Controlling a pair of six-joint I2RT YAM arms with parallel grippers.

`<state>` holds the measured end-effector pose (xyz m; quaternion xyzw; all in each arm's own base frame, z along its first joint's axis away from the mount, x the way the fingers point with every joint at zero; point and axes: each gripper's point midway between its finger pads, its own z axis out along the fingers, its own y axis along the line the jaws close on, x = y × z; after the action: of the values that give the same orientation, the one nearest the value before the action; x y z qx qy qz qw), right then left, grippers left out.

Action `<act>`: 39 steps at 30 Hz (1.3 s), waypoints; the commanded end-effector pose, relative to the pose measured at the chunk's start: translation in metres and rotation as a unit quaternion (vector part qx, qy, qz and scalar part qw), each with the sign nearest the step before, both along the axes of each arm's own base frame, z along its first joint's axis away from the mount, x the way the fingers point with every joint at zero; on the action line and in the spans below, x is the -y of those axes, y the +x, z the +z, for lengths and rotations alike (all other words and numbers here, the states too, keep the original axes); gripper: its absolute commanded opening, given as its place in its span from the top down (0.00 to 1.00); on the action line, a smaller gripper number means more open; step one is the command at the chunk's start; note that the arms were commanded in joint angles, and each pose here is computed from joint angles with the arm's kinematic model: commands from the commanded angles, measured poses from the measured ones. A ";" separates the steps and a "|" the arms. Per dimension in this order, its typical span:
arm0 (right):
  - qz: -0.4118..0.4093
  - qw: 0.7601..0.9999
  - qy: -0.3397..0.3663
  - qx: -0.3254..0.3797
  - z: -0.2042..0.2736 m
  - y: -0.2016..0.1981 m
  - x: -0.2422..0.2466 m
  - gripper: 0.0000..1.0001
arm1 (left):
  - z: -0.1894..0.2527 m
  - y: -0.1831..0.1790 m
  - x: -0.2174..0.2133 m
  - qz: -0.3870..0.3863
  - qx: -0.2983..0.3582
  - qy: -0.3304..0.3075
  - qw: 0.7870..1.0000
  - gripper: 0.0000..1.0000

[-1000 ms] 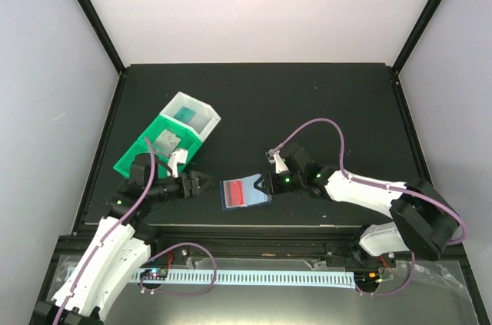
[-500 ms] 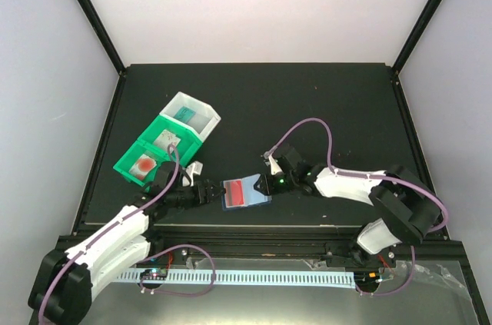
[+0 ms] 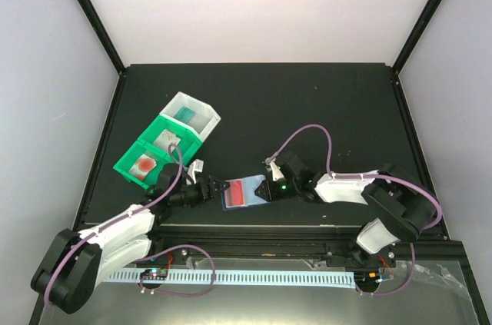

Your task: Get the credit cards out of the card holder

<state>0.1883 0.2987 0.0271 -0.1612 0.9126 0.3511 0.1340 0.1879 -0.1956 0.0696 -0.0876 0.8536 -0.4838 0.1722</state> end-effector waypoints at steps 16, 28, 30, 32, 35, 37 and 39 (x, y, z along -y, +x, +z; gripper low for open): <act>-0.010 1.000 0.007 -0.029 -0.013 -0.018 0.010 0.74 | -0.004 0.021 0.011 0.016 0.014 0.002 1.000 0.26; -0.008 0.999 0.006 -0.033 -0.015 -0.020 0.011 0.74 | -0.004 0.022 0.032 -0.020 0.010 0.020 1.000 0.29; -0.008 0.999 0.007 -0.033 -0.015 -0.020 0.011 0.74 | -0.002 0.021 0.033 -0.021 0.013 0.022 0.999 0.29; -0.008 0.999 0.007 -0.033 -0.015 -0.020 0.011 0.74 | 0.000 0.021 0.033 -0.020 0.012 0.023 0.999 0.30; -0.006 0.999 0.009 -0.034 -0.015 -0.021 0.010 0.74 | 0.001 0.020 0.031 -0.018 0.012 0.041 0.999 0.31; -0.004 0.999 0.013 -0.035 -0.014 -0.021 0.009 0.74 | 0.000 0.019 0.028 -0.015 0.013 0.068 0.997 0.31; -0.003 0.999 0.016 -0.037 -0.013 -0.022 0.008 0.74 | 0.000 0.018 0.025 -0.014 0.014 0.085 0.996 0.31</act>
<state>0.1804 0.2978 0.0269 -0.1439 0.9040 0.3805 0.1317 0.2002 -0.2242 0.0614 -0.0652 0.8765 -0.4485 0.1620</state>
